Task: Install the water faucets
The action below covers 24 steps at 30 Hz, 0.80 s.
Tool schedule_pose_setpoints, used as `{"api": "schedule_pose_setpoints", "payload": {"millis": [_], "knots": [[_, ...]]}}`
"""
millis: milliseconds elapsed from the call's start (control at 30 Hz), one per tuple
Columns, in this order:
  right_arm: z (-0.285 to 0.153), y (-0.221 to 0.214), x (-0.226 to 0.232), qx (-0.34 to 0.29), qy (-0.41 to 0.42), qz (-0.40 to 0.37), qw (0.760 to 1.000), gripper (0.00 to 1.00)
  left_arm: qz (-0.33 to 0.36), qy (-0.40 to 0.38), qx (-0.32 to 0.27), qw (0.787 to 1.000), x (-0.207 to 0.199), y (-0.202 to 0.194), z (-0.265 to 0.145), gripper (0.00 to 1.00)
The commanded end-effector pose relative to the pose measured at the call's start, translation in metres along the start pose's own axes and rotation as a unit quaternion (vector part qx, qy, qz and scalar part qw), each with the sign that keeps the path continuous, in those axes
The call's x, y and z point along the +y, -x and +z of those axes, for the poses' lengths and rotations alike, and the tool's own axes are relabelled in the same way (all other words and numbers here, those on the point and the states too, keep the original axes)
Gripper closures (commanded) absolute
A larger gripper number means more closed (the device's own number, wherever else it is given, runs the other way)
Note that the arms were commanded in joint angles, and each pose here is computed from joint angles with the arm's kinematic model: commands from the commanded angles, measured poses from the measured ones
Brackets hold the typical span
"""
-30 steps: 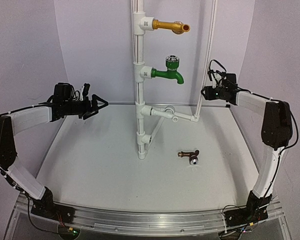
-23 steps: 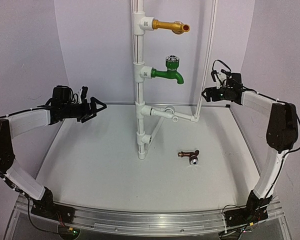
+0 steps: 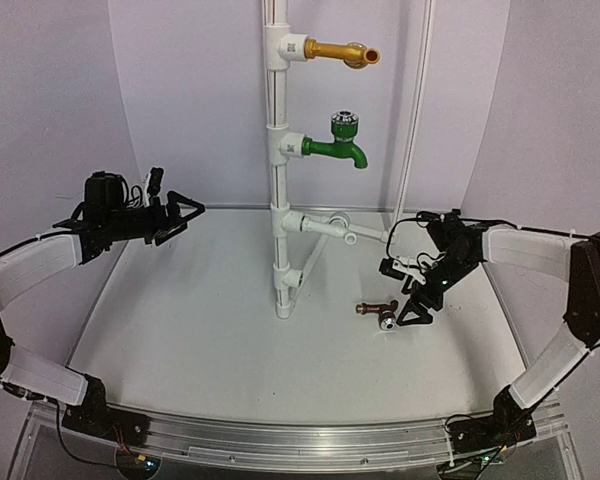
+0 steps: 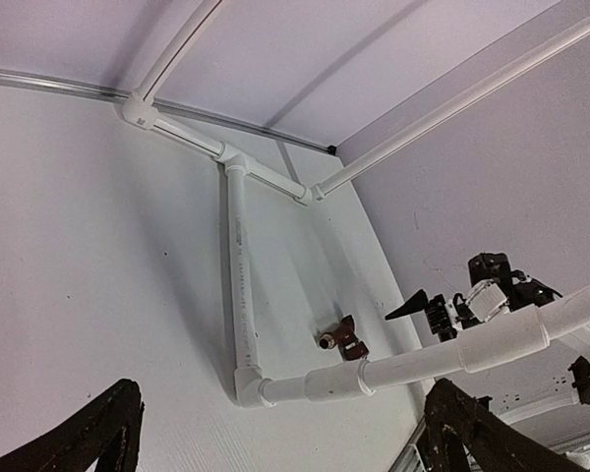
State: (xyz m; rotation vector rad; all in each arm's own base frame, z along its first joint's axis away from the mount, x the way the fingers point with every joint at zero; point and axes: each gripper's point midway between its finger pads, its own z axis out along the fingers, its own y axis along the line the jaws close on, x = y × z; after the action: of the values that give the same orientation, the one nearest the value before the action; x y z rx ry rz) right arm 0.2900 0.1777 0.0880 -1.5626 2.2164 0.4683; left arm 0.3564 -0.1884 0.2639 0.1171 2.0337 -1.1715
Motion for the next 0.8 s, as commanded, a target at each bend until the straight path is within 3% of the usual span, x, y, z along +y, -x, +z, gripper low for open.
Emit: {"api": "schedule_pose_setpoints", "payload": {"millis": [0,367,767], "knots": [[0.022,0.018,-0.013,0.009,-0.019,-0.054,0.998,0.02,0.01,-0.015,-0.001,1.0,-0.016,-0.001,-0.012,0.0],[0.054,0.021,-0.041,0.057,-0.051,-0.134,0.988,0.02,0.002,-0.017,0.0,1.0,-0.019,-0.007,-0.018,0.0],[0.084,-0.006,-0.023,0.099,0.003,-0.163,0.982,0.02,-0.001,-0.016,0.001,1.0,-0.02,-0.008,-0.021,0.0]]}}
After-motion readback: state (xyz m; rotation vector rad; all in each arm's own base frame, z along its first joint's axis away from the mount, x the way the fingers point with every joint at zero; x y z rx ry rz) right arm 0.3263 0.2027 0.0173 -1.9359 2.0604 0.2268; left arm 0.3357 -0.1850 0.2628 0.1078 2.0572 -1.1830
